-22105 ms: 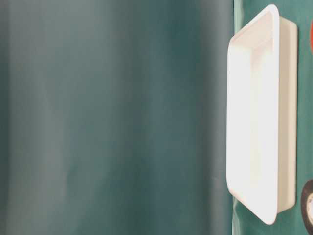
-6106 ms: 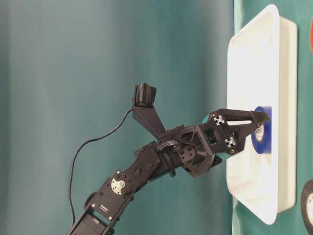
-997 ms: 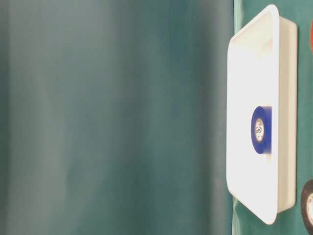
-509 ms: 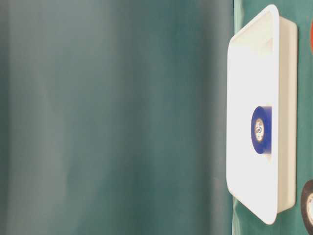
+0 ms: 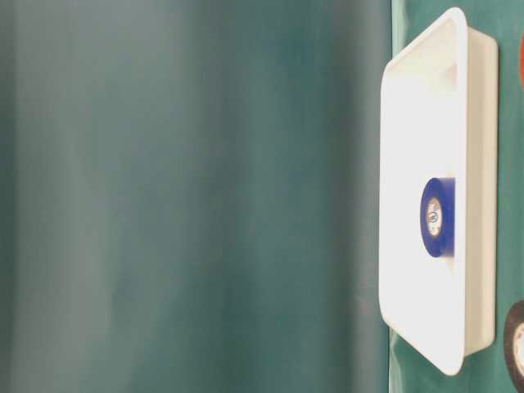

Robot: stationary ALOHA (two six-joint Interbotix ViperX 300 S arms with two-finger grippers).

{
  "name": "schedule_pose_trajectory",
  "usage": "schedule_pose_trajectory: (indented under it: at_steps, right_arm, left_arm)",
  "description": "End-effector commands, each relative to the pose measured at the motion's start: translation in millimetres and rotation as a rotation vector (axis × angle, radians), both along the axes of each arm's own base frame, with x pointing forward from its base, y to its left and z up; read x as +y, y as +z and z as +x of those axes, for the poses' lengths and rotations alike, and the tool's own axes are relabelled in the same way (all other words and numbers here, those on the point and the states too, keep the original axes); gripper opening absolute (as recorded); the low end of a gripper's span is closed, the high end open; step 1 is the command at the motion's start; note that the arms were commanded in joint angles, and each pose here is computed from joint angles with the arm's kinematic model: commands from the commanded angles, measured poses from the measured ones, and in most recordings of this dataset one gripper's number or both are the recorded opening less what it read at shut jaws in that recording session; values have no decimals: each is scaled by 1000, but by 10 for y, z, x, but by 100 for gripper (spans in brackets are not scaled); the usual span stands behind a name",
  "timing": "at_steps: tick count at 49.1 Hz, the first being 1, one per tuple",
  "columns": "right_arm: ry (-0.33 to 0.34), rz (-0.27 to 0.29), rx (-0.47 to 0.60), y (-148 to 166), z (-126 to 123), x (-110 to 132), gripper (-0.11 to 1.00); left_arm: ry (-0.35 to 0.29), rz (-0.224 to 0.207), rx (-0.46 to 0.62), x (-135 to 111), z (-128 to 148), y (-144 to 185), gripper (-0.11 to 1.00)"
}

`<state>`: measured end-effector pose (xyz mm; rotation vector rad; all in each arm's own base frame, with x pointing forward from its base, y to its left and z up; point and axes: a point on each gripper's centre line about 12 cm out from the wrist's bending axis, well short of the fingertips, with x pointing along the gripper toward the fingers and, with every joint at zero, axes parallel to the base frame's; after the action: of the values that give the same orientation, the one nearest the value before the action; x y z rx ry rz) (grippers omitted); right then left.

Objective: Pick up the tape from a random location and place it into the white case.
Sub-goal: 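Move the right gripper toward the teal tape roll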

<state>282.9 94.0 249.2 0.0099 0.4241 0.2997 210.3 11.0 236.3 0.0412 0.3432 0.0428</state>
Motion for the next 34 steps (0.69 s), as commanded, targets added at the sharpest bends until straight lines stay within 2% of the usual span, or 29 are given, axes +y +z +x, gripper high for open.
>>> schedule_pose_trajectory:
  at_steps: [1,17,34]
  right_arm:
    - [9,12,-44,150,172,83,91]
    - [21,19,-63,190,722,314,91]
    - [27,23,-80,256,1126,484,92]
  left_arm:
    - [3,-2,-15,4,20,45,99]
    - [4,-2,-11,7,18,40,99]
    - [3,-3,-6,4,17,34,99]
